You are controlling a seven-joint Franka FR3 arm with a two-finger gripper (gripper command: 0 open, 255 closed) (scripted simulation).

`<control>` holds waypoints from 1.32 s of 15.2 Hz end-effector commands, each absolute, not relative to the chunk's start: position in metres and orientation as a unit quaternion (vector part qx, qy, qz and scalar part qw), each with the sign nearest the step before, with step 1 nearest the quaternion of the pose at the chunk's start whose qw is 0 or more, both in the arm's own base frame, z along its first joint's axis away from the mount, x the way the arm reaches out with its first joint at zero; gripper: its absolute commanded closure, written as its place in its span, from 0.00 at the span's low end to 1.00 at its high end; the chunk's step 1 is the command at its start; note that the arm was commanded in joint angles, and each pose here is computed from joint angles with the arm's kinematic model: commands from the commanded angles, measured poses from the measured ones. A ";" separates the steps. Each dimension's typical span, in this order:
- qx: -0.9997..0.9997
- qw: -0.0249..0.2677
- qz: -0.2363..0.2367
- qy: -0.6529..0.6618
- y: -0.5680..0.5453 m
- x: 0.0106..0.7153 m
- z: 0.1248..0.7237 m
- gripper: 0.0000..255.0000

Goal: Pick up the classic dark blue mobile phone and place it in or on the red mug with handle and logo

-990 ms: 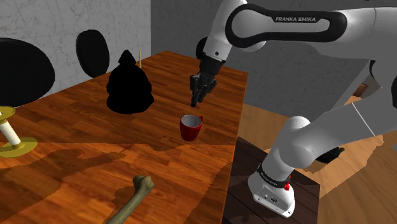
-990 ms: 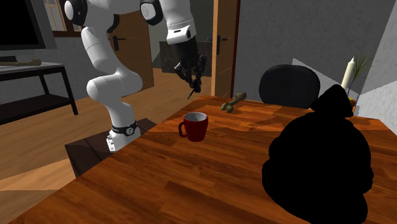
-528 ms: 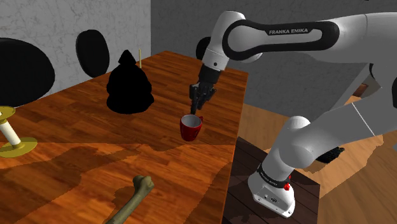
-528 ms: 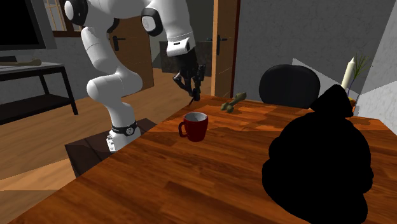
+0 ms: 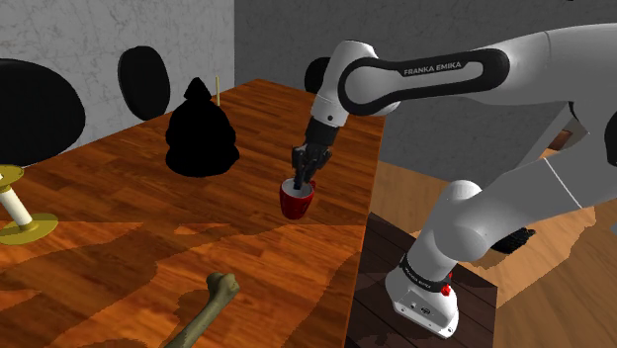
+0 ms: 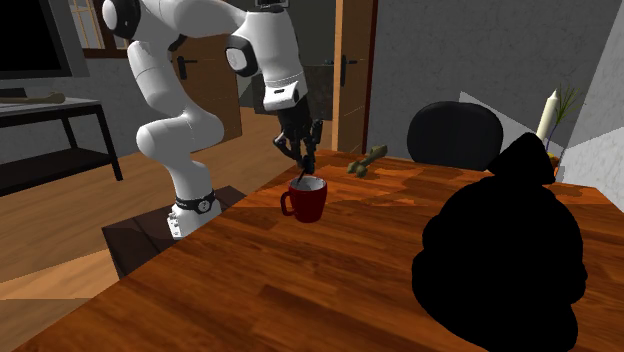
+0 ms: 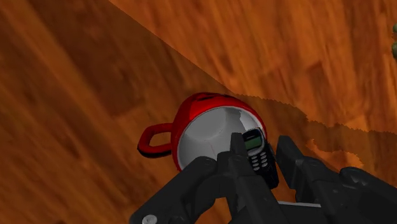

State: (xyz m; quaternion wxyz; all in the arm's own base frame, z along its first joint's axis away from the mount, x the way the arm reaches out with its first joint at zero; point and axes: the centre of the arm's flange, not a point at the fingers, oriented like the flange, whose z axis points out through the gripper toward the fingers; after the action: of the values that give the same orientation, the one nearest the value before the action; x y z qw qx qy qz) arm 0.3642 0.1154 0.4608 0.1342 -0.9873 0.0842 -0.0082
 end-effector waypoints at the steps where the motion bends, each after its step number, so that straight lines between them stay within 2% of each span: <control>1: -0.987 0.134 -0.008 0.084 0.115 0.364 0.448 1.00; 9: -0.987 0.134 -0.008 0.084 0.115 0.364 0.448 1.00; 10: -0.987 0.134 -0.008 0.084 0.115 0.364 0.448 0.00; 15: -0.987 0.134 -0.008 0.084 0.115 0.364 0.448 0.00; 20: -0.987 0.134 -0.008 0.084 0.102 0.362 0.496 0.00</control>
State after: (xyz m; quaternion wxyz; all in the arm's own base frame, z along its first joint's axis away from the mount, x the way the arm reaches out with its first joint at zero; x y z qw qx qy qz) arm 0.3627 0.1038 0.4897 0.1344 -0.9873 0.0841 -0.0091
